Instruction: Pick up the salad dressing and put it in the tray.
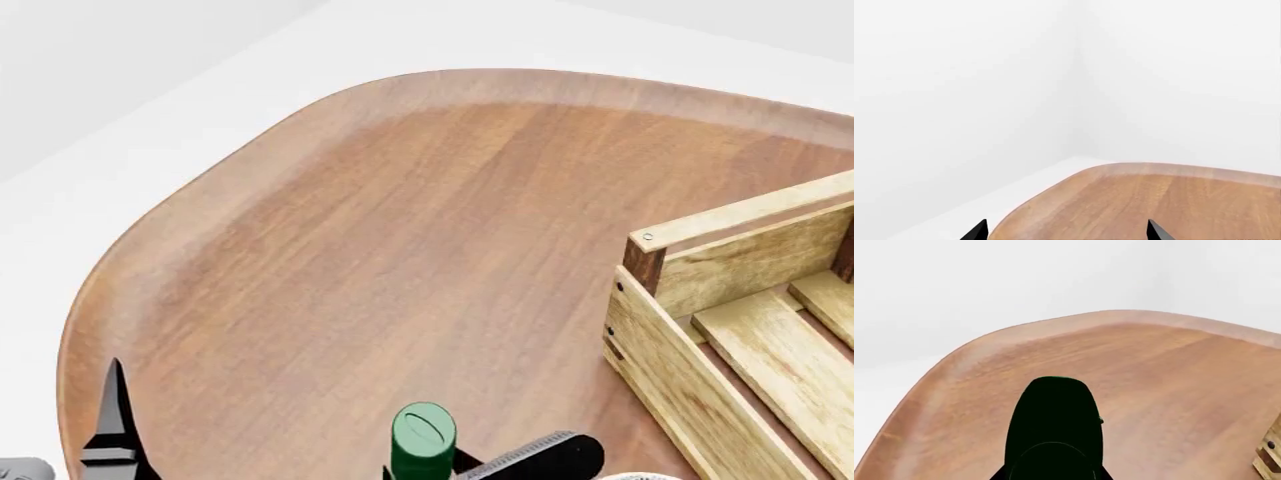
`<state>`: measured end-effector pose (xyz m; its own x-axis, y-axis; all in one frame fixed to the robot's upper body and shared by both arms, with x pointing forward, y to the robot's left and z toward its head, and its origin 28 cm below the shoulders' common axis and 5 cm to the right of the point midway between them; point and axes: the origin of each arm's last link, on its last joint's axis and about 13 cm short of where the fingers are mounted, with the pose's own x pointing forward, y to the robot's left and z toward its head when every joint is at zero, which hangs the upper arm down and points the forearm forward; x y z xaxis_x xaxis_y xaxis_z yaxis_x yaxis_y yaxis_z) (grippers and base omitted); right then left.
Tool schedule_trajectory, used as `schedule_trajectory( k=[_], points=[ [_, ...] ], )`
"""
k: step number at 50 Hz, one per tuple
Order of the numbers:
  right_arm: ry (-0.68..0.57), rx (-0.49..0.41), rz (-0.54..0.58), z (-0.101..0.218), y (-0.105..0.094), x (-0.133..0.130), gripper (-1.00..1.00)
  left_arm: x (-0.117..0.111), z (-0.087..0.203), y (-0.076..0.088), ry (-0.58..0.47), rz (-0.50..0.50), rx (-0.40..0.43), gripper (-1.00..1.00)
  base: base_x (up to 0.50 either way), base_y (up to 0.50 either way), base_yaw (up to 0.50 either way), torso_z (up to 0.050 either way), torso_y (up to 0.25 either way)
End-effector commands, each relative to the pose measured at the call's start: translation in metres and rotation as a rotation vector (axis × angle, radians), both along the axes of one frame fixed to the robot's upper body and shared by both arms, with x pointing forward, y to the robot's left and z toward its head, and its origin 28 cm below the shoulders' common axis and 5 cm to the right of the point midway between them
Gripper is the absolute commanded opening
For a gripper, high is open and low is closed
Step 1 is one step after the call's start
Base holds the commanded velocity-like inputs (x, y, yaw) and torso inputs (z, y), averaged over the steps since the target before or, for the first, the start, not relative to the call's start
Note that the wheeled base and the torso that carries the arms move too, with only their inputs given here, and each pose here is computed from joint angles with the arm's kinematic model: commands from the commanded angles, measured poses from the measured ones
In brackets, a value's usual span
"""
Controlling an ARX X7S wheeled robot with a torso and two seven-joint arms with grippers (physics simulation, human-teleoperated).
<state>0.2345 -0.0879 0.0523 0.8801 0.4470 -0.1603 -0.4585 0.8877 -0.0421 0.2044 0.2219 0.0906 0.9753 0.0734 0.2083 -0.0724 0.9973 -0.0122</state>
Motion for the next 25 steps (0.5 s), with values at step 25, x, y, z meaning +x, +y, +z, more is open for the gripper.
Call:
schedule_trajectory(
  k=[25],
  points=[
    [-0.324,0.051,-0.245,0.095,-0.036,-0.011,-1.00,0.001,-0.001,-0.001,0.004,-0.005,0.001,1.00,0.00,0.00,0.00,0.000,0.000]
  ],
)
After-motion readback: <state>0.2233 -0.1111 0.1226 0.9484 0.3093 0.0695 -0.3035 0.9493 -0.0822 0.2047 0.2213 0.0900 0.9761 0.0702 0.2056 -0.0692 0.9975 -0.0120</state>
